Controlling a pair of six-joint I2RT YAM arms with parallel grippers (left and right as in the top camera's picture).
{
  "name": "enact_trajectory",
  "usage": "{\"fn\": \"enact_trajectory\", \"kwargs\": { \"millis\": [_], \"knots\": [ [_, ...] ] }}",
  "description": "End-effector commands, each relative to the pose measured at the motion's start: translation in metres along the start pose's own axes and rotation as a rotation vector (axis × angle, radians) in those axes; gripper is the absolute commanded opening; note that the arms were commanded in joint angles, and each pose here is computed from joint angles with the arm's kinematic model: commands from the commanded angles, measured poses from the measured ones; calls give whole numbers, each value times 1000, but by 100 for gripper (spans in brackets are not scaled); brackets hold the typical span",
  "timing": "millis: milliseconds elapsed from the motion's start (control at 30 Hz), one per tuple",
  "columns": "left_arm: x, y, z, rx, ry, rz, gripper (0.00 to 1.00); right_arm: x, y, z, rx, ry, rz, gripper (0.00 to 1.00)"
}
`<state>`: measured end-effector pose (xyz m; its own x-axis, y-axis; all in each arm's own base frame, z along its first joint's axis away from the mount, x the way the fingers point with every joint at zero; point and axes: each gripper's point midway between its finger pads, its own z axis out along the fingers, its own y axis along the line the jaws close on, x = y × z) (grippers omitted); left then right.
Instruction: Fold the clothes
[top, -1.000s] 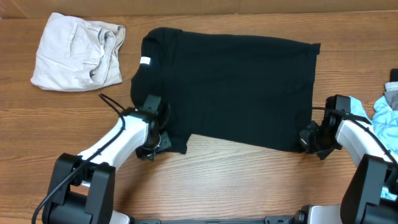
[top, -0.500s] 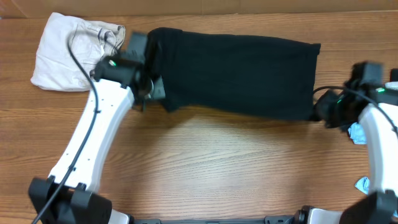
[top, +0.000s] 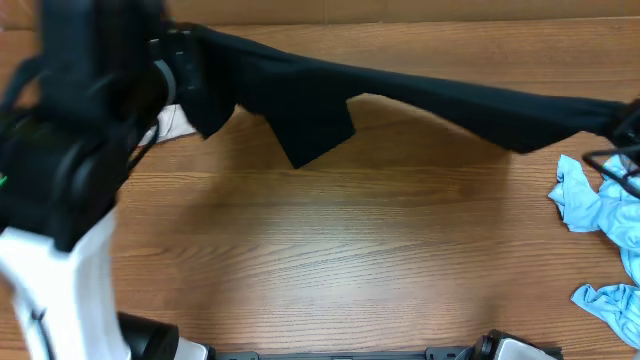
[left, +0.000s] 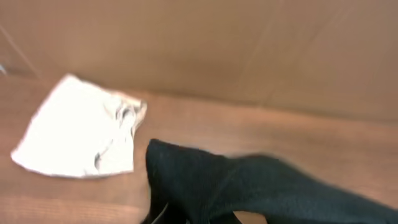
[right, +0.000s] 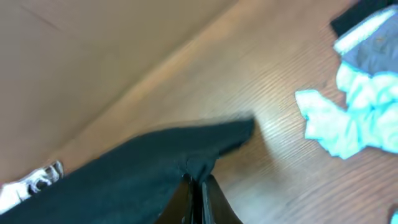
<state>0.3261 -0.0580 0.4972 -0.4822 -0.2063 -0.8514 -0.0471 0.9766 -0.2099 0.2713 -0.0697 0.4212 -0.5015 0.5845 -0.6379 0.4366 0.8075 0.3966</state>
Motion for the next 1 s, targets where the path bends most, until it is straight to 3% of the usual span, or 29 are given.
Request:
{"fn": "enact_trajectory", "kwargs": {
  "millis": [0,367,600,767,967],
  "knots": [
    [-25,14,-69,5,-179,4,4,-15,8,-46,-17,-128,-43,4],
    [-31,39,-197,63,-460,-28,4,-8,32,-168,-119,-440,-119,4],
    [-23,55,-234,49,-532,-50,4,15,33,-211,-156,-541,-140,4],
    [-20,60,-214,-14,-476,-44,4,14,28,-191,-131,-480,-133,4],
    [-19,53,-147,-92,-315,-1,4,6,14,-112,-44,-249,-128,4]
  ]
}}
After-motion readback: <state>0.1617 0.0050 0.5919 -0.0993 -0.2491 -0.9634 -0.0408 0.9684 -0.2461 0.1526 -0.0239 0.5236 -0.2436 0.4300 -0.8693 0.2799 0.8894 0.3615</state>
